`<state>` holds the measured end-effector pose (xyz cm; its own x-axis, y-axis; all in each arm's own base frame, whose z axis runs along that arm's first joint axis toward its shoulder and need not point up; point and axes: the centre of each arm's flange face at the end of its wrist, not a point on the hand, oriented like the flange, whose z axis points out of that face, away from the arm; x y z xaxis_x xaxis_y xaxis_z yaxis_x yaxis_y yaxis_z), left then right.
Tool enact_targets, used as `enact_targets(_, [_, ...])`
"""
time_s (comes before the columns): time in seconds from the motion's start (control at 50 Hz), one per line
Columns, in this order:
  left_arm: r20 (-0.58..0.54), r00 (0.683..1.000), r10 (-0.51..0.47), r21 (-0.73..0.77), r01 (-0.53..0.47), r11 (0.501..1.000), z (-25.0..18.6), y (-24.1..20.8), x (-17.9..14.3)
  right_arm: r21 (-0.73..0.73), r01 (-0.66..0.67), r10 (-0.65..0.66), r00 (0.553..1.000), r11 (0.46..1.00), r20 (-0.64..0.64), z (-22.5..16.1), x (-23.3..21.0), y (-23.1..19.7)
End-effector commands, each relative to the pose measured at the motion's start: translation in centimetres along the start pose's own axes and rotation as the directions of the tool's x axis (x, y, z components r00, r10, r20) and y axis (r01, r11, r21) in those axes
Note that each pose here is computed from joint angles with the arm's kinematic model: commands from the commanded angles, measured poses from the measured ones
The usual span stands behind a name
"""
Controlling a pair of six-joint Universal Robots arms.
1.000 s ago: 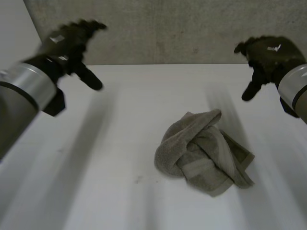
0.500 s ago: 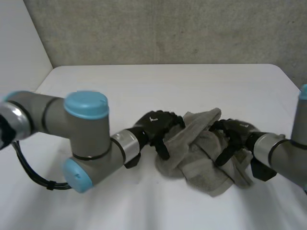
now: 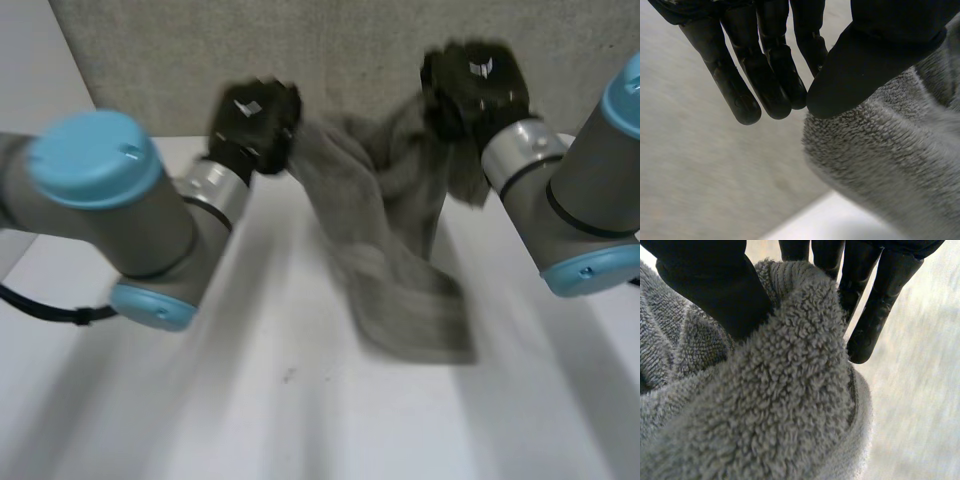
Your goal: Fold the towel.
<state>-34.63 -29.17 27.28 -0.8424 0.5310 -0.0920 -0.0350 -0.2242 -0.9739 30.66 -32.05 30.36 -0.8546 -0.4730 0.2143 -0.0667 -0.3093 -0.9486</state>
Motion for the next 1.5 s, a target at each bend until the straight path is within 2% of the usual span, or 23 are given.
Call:
enact_targets(0.02, [0.094,0.995,0.016,0.070,-0.023,0.997,-2.2,-3.3,-2.8,0.081,0.069,-0.072,0.997,0.994,0.028,-0.7,-1.5,-2.6])
enact_targets(0.08, [0.084,0.996,0.017,0.022,-0.019,1.000,-4.3,-2.7,-2.7,-0.048,0.080,-0.076,0.994,0.996,0.081,-1.8,-2.2,-1.2])
enact_targets(0.12, [0.078,0.997,0.021,-0.073,-0.016,0.997,-6.7,-0.8,-2.6,-0.233,0.100,-0.062,0.984,0.967,0.165,-3.4,-3.1,1.3])
enact_targets(0.14, [0.078,0.997,0.021,-0.073,-0.016,0.997,-6.8,-0.7,-2.6,-0.234,0.100,-0.062,0.984,0.967,0.166,-3.4,-3.1,1.3])
enact_targets(0.18, [0.063,0.998,0.021,-0.205,-0.008,0.979,-9.5,1.8,-2.2,-0.379,0.161,-0.059,0.962,0.911,0.267,-5.3,-4.1,3.2])
enact_targets(0.24, [0.048,0.999,0.019,-0.279,-0.005,0.960,-11.0,2.9,-1.7,-0.433,0.208,-0.068,0.946,0.877,0.318,-6.1,-4.4,4.1])
enact_targets(0.34, [-0.037,0.999,-0.008,-0.544,-0.013,0.839,-16.3,5.5,0.6,-0.525,0.378,-0.129,0.884,0.762,0.449,-8.1,-4.3,6.0])
enact_targets(0.44, [-0.074,0.997,-0.019,-0.625,-0.032,0.780,-17.8,5.2,1.3,-0.533,0.416,-0.127,0.860,0.737,0.495,-9.4,-4.6,6.3])
enact_targets(0.52, [-0.070,0.997,-0.016,-0.598,-0.030,0.801,-17.3,4.2,1.2,-0.547,0.435,-0.128,0.851,0.715,0.510,-10.5,-4.6,6.3])
enact_targets(0.62, [-0.048,0.999,-0.008,-0.524,-0.018,0.852,-15.8,2.3,0.6,-0.531,0.551,-0.174,0.782,0.644,0.599,-12.5,-4.3,7.7])
enact_targets(0.66, [0.005,1.000,0.004,-0.477,-0.001,0.879,-14.1,1.4,-0.9,-0.504,0.642,-0.207,0.713,0.578,0.671,-14.2,-3.7,8.6])
enact_targets(0.68, [0.005,1.000,0.004,-0.477,-0.001,0.879,-14.1,1.4,-0.9,-0.504,0.642,-0.207,0.712,0.577,0.671,-14.2,-3.7,8.6])
enact_targets(0.72, [0.075,0.997,0.019,-0.426,0.015,0.905,-12.4,0.9,-3.0,-0.483,0.687,-0.206,0.667,0.543,0.716,-15.7,-3.7,8.4])
enact_targets(0.76, [0.102,0.994,0.026,-0.403,0.017,0.915,-11.8,0.9,-3.9,-0.485,0.691,-0.202,0.663,0.535,0.721,-16.1,-3.6,8.3])
enact_targets(0.84, [0.144,0.989,0.034,-0.398,0.026,0.917,-10.9,1.4,-5.5,-0.513,0.670,-0.188,0.687,0.537,0.702,-16.1,-3.1,8.4])
enact_targets(0.88, [0.123,0.992,0.018,-0.451,0.040,0.891,-11.0,2.9,-5.7,-0.568,0.617,-0.163,0.742,0.545,0.650,-15.7,-2.0,8.6])
enact_targets(0.96, [0.075,0.997,-0.022,-0.533,0.059,0.844,-11.7,4.8,-5.0,-0.601,0.552,-0.152,0.796,0.578,0.586,-15.0,-1.5,7.9])
enact_targets(1.0, [0.062,0.997,-0.043,-0.568,0.070,0.820,-12.2,5.3,-4.8,-0.603,0.517,-0.149,0.820,0.608,0.552,-14.6,-1.4,7.4])
enact_targets(1.04, [0.054,0.996,-0.065,-0.628,0.084,0.774,-13.2,5.8,-4.5,-0.586,0.440,-0.144,0.864,0.680,0.482,-13.5,-1.1,6.3])
enact_targets(1.06, [0.054,0.996,-0.065,-0.628,0.085,0.774,-13.2,5.8,-4.5,-0.586,0.440,-0.144,0.864,0.681,0.482,-13.5,-1.1,6.3])
enact_targets(1.14, [0.066,0.995,-0.079,-0.676,0.103,0.730,-14.7,6.1,-4.4,-0.555,0.314,-0.091,0.915,0.771,0.392,-11.7,-0.8,4.5])
enact_targets(1.26, [0.086,0.990,-0.109,-0.683,0.138,0.717,-16.3,5.5,-3.9,-0.492,0.175,0.023,0.928,0.853,0.371,-8.7,-1.1,2.6])
enact_targets(1.5, [0.111,0.985,-0.134,-0.717,0.172,0.675,-18.6,6.4,-3.5,-0.490,0.103,0.138,0.891,0.866,0.432,-3.5,-3.8,6.6])
